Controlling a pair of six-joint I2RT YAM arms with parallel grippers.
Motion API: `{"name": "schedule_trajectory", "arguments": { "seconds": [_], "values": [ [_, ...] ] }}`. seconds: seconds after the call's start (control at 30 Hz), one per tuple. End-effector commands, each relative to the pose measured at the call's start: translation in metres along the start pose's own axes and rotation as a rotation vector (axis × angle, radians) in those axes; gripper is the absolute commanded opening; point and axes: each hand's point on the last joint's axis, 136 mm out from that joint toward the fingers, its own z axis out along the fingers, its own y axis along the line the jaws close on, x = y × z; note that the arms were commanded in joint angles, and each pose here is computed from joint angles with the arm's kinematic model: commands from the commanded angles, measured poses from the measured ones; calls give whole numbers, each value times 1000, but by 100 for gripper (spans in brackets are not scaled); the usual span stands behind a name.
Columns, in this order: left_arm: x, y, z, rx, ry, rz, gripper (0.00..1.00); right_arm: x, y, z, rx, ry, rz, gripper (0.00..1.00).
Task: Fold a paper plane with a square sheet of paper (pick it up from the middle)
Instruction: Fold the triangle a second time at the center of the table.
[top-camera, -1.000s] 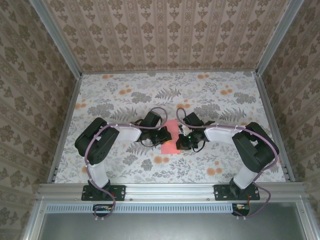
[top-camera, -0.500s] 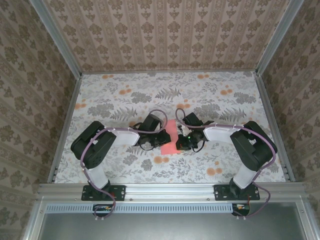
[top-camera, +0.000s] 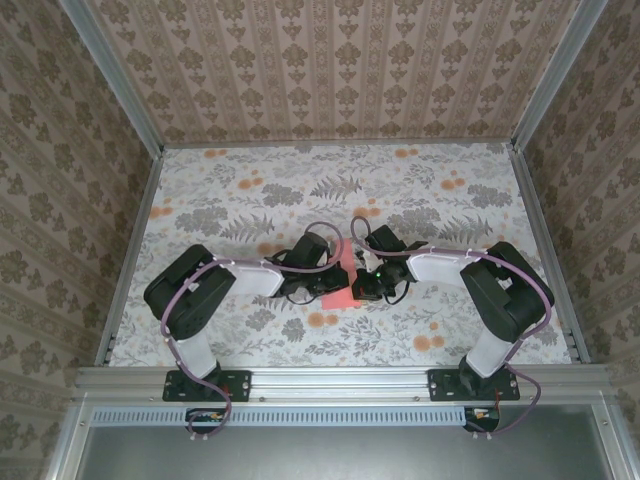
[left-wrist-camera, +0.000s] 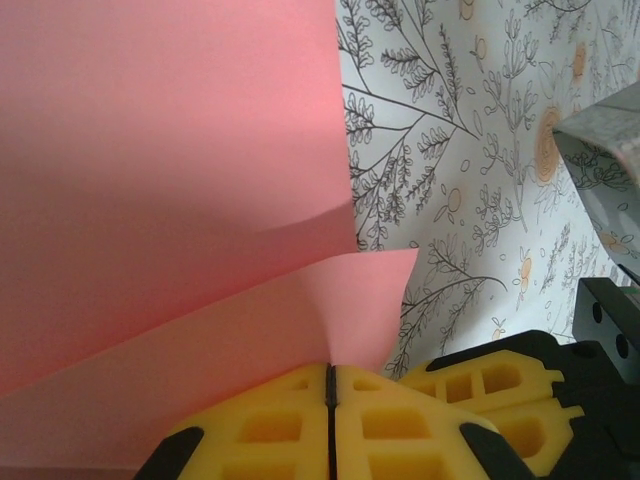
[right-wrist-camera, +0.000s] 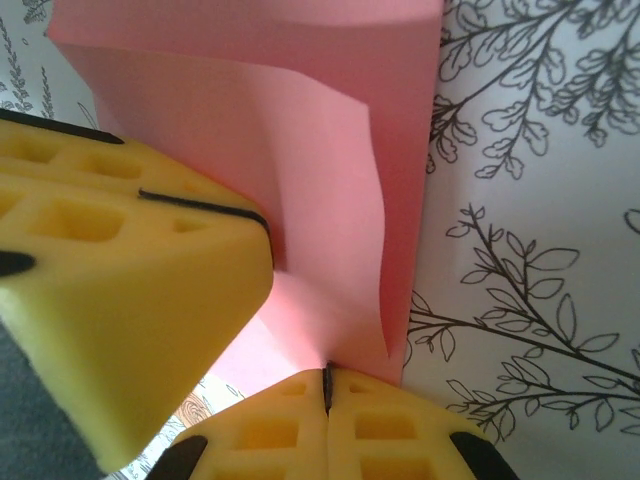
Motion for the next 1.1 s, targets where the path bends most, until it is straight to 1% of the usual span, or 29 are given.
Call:
{"name": "schedule_trajectory", "arguments": {
  "seconds": [0.0,0.27,0.47,0.57,0.7,0.83,1.07],
  "values": [
    [0,-7,-4,13,-38,31,8,9,-18,8,62,34,24,3],
    [15,10,10,-19,-24,-26,4,11,-18,10,55,38,36,2],
    [15,19,11,-39,-41,-49,1,15,-20,11,57,49,42,2],
    [13,29,6,-77,-65,-62,0,17,-23,12,64,57,46,2],
    [5,53,-8,-115,-114,-110,0,24,-33,13,102,74,47,2],
    [-3,74,-22,-135,-150,-150,0,31,-43,16,133,96,55,2],
    [-22,95,-42,-154,-193,-189,0,37,-49,18,151,110,64,2]
  ]
}}
